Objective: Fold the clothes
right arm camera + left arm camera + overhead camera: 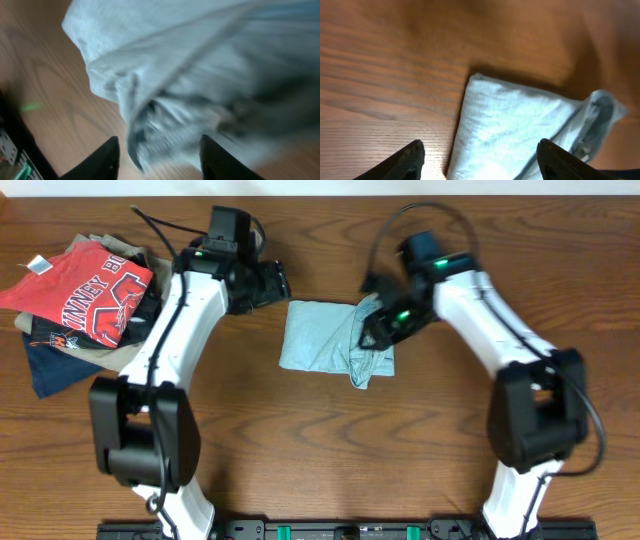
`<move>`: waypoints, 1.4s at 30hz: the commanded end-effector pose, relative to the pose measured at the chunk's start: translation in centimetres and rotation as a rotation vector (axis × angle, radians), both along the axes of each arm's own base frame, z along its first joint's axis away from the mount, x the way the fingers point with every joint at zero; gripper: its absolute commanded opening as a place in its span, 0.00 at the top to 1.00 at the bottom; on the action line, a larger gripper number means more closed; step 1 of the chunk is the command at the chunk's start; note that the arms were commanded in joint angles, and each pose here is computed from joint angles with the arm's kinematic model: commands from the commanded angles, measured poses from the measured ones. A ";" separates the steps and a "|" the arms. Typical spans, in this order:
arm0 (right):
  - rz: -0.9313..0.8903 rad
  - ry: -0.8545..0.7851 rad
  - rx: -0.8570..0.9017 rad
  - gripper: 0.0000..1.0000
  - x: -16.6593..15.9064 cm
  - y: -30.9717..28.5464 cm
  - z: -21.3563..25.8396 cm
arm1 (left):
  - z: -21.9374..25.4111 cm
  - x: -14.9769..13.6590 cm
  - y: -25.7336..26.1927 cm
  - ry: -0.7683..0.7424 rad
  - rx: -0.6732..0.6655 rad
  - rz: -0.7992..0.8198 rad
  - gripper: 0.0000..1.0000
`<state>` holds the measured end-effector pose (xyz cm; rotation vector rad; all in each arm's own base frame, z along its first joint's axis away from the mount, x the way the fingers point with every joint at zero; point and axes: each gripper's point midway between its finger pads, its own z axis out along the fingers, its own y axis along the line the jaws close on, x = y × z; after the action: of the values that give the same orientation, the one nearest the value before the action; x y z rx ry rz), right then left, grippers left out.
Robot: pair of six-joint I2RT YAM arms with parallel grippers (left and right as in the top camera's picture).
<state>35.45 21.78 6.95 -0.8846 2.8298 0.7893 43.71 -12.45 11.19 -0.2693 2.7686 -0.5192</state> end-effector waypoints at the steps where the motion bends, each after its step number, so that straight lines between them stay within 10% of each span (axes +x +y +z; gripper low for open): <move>1: 0.058 0.025 -0.032 0.58 -1.1 1.7 -2.0 | -2.9 -1.1 -1.2 0.093 -0.046 -0.033 0.27; 6: -0.044 0.030 -0.351 0.99 -0.9 -2.1 -5.7 | -5.0 -1.5 -1.8 0.154 -0.065 -0.045 0.27; 11: -0.312 -0.032 -0.665 0.97 1.3 -9.1 -5.7 | -5.4 -1.7 -2.3 0.153 -0.057 -0.075 0.27; 34: -0.426 -0.004 -0.635 0.79 3.4 -13.7 -5.4 | -8.5 -1.6 -8.0 0.071 -0.043 -0.313 0.06; 42: -0.456 -0.174 -0.547 0.64 8.1 -13.2 -5.1 | -12.0 -5.8 -10.0 0.243 -0.037 -0.375 0.35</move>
<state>42.08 8.92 1.33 -0.2641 2.9882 -0.1223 40.31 -21.88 1.40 0.1556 2.9666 -0.6645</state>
